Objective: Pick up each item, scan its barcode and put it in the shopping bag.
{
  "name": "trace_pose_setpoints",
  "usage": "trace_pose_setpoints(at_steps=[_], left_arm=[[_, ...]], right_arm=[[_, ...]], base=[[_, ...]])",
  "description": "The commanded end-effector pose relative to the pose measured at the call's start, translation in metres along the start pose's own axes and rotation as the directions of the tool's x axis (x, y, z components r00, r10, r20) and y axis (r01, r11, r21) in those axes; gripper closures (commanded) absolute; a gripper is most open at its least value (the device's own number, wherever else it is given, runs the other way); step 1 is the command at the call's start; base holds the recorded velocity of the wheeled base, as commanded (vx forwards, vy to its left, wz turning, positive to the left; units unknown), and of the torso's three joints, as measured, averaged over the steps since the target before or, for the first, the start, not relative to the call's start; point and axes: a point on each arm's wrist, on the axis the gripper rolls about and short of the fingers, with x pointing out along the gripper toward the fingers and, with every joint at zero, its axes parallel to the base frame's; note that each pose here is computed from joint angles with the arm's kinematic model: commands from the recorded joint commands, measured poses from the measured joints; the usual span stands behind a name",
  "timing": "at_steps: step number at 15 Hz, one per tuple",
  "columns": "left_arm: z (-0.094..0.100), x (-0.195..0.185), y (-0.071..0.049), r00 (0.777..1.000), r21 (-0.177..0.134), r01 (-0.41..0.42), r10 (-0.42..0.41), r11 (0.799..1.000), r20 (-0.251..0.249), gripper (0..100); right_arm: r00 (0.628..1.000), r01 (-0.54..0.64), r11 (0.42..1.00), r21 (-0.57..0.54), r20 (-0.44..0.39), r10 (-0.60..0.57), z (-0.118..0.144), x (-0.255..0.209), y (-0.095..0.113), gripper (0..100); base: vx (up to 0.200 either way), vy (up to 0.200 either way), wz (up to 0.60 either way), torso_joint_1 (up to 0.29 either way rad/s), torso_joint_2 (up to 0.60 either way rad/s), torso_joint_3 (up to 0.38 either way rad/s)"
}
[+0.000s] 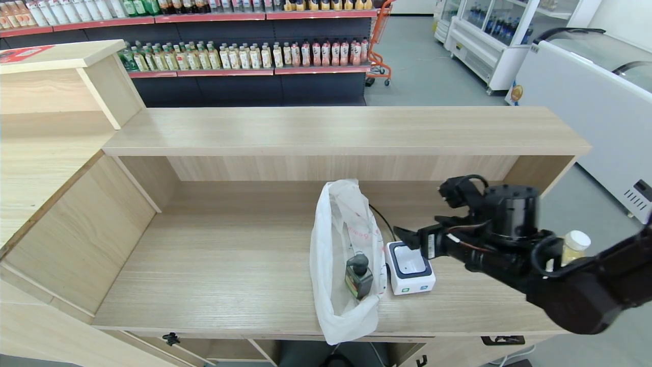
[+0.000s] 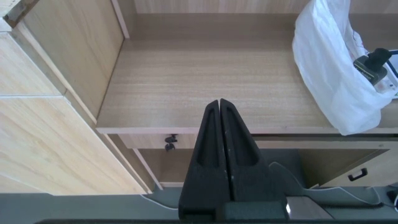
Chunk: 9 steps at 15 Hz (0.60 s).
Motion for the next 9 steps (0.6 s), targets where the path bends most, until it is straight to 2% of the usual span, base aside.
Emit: trace_pose_setpoints(at_steps=[1,3,6,9], left_arm=[[0.000,0.000,0.000,1.000,0.000,0.000,0.000,1.000,-0.002,100],[0.000,0.000,0.000,1.000,0.000,0.000,0.000,1.000,0.000,100],[0.000,0.000,0.000,1.000,0.000,0.000,0.000,1.000,0.001,100],[0.000,0.000,0.000,1.000,0.000,0.000,0.000,1.000,-0.002,100]], right_arm=[[0.988,0.134,0.990,0.040,0.077,-0.137,0.020,-0.102,-0.032,0],[0.963,0.271,0.961,0.053,0.002,-0.271,0.021,-0.159,-0.045,0],[0.892,0.443,0.893,0.083,0.053,-0.448,0.023,-0.205,-0.049,0],[0.885,0.462,0.884,0.076,0.028,-0.465,0.008,-0.247,-0.041,0]], base=[[0.000,0.000,0.00,0.000,0.00,0.000],[0.000,0.000,0.00,0.000,0.00,0.000],[0.000,0.000,0.00,0.000,0.00,0.000],[0.000,0.000,0.00,0.000,0.00,0.000]])
